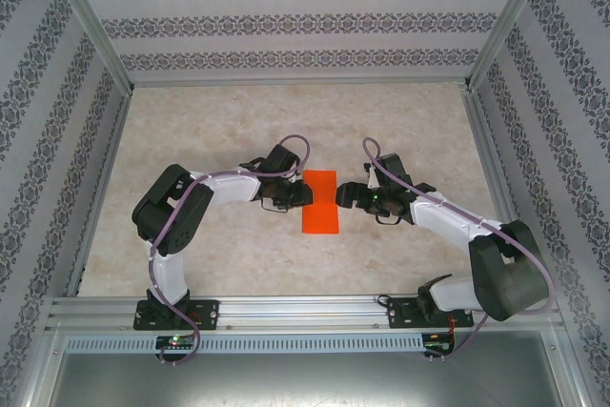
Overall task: Fold a paper plane with a square sheet of paper (fold left side to right side)
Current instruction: Fold the triangle a second time at the center of the table.
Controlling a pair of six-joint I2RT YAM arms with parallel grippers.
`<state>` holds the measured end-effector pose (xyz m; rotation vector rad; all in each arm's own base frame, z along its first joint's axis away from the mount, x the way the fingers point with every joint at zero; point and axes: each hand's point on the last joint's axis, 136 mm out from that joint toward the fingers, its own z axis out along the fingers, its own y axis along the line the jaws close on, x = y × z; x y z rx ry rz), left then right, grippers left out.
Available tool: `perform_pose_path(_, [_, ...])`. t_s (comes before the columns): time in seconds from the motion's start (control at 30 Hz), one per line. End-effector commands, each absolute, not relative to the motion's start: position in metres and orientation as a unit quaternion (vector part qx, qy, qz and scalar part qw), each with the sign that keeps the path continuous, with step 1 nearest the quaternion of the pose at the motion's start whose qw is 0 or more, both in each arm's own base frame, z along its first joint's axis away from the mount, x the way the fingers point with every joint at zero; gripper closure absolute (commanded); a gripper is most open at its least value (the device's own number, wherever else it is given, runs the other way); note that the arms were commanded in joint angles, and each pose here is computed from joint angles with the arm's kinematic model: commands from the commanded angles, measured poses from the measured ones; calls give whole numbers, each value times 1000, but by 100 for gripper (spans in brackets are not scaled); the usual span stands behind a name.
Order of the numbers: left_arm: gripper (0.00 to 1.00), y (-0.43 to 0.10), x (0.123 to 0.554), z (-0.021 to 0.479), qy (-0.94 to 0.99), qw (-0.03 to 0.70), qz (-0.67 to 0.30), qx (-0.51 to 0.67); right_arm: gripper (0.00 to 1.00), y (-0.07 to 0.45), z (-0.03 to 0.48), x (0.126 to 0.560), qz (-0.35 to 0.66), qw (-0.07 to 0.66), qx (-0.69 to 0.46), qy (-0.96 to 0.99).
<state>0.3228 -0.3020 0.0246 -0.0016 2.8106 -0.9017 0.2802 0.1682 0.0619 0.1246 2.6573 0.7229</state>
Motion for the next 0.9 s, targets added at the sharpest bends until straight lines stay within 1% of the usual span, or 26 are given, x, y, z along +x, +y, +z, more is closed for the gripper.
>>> perform_pose_path(0.0, [74,-293,313,15,958,89,-273,7,10,171,61,279,263,172,36,949])
perform_pose_path(0.1, [74,-292,313,14,959,91,-270,7,12,177,57,272,278,147,41,948])
perform_pose_path(0.2, [74,-289,312,13,959,93,-266,6,16,184,52,264,300,111,50,946])
perform_pose_path(0.3, [75,-288,311,14,959,96,-265,5,26,195,48,256,329,75,61,939])
perform_pose_path(0.37, [75,-288,311,15,959,98,-267,5,30,201,45,251,343,45,79,935])
perform_pose_path(0.43, [75,-289,310,15,958,98,-271,6,35,208,43,247,353,31,81,932])
perform_pose_path(0.53, [75,-289,311,15,957,100,-272,5,35,212,38,243,347,25,84,934])
perform_pose_path(0.73, [75,-290,310,14,957,100,-274,8,41,226,31,241,355,12,87,931])
perform_pose_path(0.87, [75,-292,310,15,956,100,-277,9,42,229,25,241,347,8,92,933])
